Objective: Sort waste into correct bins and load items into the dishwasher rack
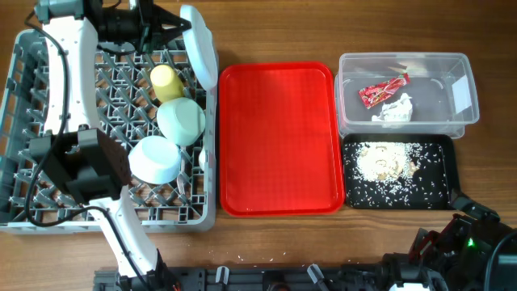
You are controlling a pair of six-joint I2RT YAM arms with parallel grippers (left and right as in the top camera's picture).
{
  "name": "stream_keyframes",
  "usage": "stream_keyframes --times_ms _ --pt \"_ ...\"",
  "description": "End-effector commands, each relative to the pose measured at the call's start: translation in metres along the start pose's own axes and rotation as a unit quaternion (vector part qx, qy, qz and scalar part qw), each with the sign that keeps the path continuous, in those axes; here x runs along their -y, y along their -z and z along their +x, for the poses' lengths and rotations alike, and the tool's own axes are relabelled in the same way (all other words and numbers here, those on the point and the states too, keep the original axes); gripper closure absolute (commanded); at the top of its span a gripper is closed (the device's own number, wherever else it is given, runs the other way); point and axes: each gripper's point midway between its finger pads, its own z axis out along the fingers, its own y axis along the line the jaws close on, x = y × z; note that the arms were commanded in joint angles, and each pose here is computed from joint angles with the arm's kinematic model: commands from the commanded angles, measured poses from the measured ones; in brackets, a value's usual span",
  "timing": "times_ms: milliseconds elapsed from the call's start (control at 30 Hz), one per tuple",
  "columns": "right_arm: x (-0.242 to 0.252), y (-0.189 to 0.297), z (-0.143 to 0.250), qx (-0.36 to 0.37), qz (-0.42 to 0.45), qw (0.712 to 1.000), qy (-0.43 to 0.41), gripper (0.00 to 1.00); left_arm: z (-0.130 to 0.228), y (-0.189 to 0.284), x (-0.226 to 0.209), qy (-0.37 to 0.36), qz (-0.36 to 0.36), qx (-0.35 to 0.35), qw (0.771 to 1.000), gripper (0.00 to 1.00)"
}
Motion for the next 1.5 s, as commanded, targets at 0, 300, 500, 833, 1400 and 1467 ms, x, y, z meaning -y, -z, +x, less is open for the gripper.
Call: stream_keyframes --times_ms 0,300,500,833,1400,1467 --pt "0.001 0.001 0.0 -0.001 0.0 0.997 -0.08 0.0 -0.006 0.006 -0.01 -0.004 0.005 0.006 1.0 0.96" --pt "0.001 0.001 0.0 -0.001 0.0 0.997 -0.08 0.0 -0.009 0.009 0.006 -0.035 0.066 0.005 0.997 0.96" --pt "0.001 0.001 0.0 -0.001 0.0 0.997 -0.079 0.0 -0.005 0.008 0.0 -0.097 0.052 0.004 0.994 0.96" --pt "0.001 0.001 0.0 -0.001 0.0 0.997 -0.08 0.0 0.02 0.006 -0.039 -0.149 -0.055 -0.043 0.986 0.96" --pt "0.001 0.001 0.0 -0.001 0.0 0.997 -0.08 0.0 0.001 -0.017 -0.063 -0.095 0.001 -0.037 0.995 0.96" --pt "0.001 0.001 0.0 -0.001 0.0 0.997 -0.08 0.0 0.0 -0.017 -0.062 -0.096 0.004 -0.036 0.995 0.96"
